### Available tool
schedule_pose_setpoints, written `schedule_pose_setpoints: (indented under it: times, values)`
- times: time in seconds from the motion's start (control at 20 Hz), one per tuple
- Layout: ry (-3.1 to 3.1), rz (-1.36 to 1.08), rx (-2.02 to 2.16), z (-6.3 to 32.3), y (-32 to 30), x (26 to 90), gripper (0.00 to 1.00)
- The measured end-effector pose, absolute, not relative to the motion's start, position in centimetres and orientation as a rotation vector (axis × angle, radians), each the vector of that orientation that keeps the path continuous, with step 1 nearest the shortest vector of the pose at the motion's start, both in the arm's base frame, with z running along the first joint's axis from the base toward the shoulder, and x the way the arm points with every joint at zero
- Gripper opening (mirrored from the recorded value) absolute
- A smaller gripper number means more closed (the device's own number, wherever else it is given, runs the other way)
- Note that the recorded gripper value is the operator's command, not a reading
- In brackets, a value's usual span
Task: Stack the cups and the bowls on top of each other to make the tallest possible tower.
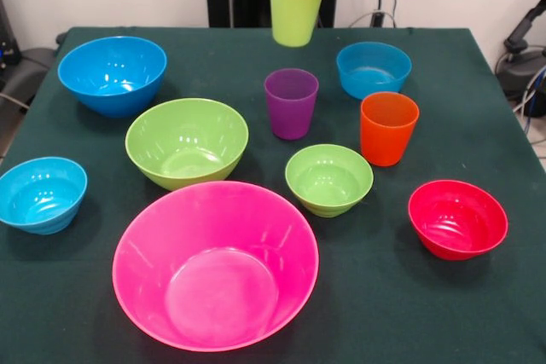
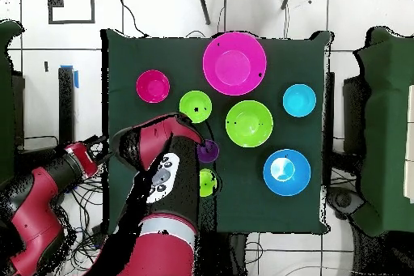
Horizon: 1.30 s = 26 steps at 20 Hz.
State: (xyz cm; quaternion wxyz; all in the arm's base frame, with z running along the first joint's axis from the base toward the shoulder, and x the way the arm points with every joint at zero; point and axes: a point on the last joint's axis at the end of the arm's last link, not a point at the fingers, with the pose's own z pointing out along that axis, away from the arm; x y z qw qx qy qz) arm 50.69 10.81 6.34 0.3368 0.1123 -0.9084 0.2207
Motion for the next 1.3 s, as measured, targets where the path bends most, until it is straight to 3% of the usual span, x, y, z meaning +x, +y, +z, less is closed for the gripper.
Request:
schedule_pose_setpoints:
  times: [1.3]
  values:
    - [-2.373, 0.549, 0.273, 6.66, 11.25, 50.56, 0.00]
